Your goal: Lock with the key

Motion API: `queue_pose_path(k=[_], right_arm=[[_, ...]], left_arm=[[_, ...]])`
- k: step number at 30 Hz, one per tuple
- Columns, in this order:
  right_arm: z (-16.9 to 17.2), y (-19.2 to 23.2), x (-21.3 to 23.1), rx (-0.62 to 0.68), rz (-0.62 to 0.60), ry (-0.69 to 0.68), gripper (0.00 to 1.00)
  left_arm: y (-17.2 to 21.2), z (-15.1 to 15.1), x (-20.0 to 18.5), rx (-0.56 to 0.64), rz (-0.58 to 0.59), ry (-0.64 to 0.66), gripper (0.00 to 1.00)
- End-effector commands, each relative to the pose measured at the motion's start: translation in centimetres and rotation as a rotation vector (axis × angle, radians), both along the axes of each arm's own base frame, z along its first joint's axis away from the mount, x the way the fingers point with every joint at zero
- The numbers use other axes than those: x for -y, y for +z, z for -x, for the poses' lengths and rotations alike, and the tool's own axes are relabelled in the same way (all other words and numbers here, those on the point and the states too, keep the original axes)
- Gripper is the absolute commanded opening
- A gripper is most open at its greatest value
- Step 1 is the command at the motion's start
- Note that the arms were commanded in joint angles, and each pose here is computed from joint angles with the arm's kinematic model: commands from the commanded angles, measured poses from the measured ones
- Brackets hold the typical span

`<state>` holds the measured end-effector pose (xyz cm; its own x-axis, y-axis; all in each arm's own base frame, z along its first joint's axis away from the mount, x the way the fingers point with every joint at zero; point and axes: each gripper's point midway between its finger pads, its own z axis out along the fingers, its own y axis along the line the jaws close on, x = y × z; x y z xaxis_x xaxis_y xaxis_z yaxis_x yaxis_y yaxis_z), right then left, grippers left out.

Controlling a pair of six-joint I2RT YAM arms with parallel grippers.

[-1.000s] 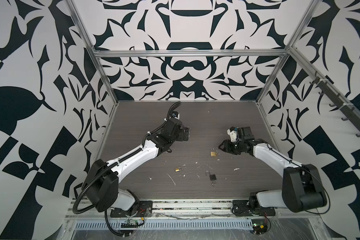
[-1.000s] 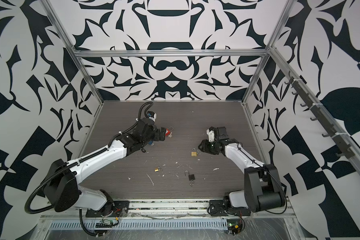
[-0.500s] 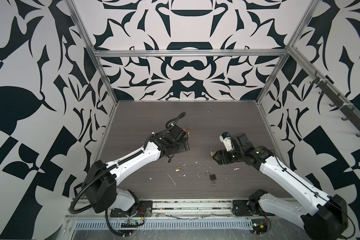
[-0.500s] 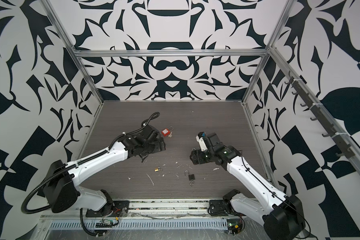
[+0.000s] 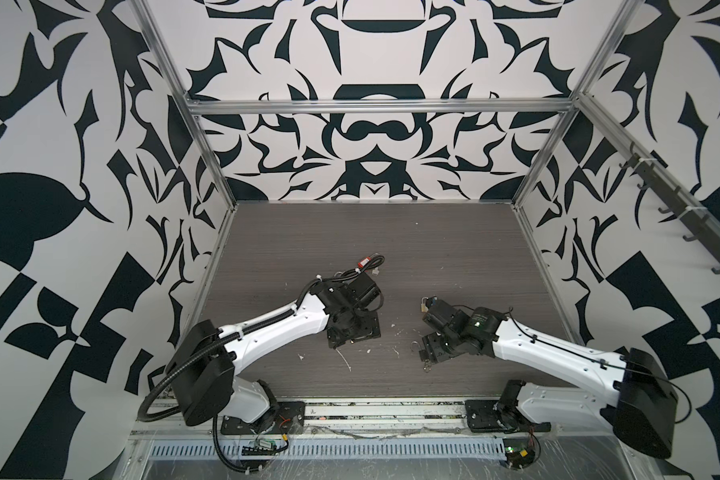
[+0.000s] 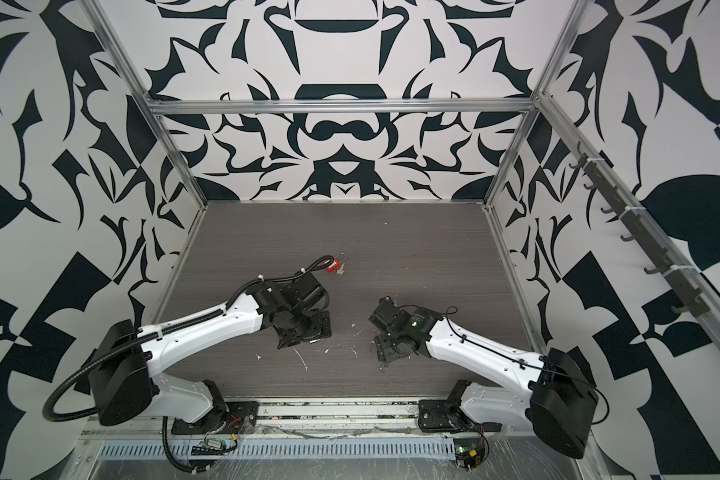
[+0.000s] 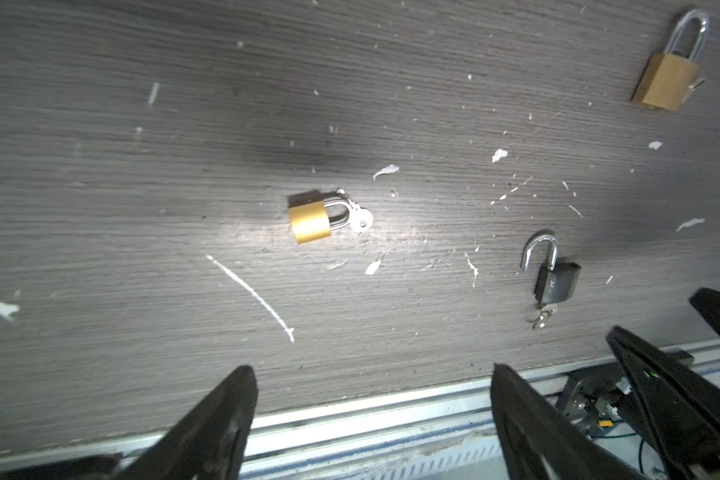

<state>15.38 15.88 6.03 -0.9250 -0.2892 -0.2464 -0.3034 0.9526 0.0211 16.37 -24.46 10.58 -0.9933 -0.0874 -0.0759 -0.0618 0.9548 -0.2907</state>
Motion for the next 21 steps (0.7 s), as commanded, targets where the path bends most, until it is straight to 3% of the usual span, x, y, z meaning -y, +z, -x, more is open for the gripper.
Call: queue_pose_path(k=[1,9,21], right_arm=[[-0.7,-0.1,-0.6,0.039,-0.027,-0.077,0.72],[-0.9,-0.8,-2.0,0.011,-0.072,-0.109,0.68],[-0.9,-4.1,-2.9,-0.059,-0.025,-0.113,0.62]], left_arm=[[0.6,0.0,-2.3,0.070,-0.051,-0.008,0.90],[2.5,-1.0,-2.8,0.201,-0.031,-0.078,0.92],[2.6,-3.0,-3.0,0.237,-0.013,-0.108,0.99]])
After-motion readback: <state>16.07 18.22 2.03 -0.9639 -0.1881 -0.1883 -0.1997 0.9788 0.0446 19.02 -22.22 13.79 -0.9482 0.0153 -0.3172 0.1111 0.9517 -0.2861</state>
